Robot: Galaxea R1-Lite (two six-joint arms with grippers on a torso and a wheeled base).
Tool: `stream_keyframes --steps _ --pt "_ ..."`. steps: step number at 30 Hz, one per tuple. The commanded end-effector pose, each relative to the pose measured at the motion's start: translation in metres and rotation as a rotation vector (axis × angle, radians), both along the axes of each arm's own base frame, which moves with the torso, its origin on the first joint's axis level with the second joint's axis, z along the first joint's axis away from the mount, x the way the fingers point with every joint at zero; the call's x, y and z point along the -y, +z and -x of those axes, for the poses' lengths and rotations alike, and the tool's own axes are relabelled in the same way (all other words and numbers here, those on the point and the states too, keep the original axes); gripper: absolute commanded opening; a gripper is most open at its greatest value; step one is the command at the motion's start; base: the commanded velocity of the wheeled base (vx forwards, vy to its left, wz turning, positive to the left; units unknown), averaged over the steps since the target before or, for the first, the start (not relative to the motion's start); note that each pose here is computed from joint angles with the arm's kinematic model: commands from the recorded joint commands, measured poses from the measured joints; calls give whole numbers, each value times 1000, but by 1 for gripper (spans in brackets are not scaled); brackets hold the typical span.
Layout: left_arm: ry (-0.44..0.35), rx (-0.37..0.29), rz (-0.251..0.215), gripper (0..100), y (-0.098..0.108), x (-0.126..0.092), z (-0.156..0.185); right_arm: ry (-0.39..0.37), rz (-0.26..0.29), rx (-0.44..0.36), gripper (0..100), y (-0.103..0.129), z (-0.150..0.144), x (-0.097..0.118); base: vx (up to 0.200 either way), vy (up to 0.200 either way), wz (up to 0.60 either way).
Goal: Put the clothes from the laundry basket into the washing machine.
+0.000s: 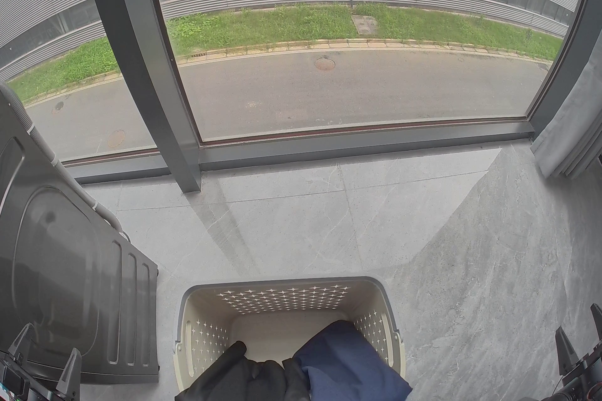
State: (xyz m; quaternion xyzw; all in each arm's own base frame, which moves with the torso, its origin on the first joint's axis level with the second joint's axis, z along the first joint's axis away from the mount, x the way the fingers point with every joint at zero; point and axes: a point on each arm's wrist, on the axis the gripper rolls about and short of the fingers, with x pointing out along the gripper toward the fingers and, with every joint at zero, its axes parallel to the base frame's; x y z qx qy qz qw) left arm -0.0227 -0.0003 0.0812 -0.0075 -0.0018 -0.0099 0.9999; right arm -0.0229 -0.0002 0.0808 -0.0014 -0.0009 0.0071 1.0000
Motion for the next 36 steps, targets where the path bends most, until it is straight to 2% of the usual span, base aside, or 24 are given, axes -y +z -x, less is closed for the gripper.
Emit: stream_keyframes --steps 1,3,36 --pt "0 -1 0 100 -5 0 0 1 0 -9 100 -5 -1 0 200 0 0" --pt "0 -1 0 100 -5 0 0 1 0 -9 100 -5 -1 0 200 0 0" --pt "0 -1 -1 100 -5 0 0 1 0 -9 100 -5 -1 0 0 0 0"
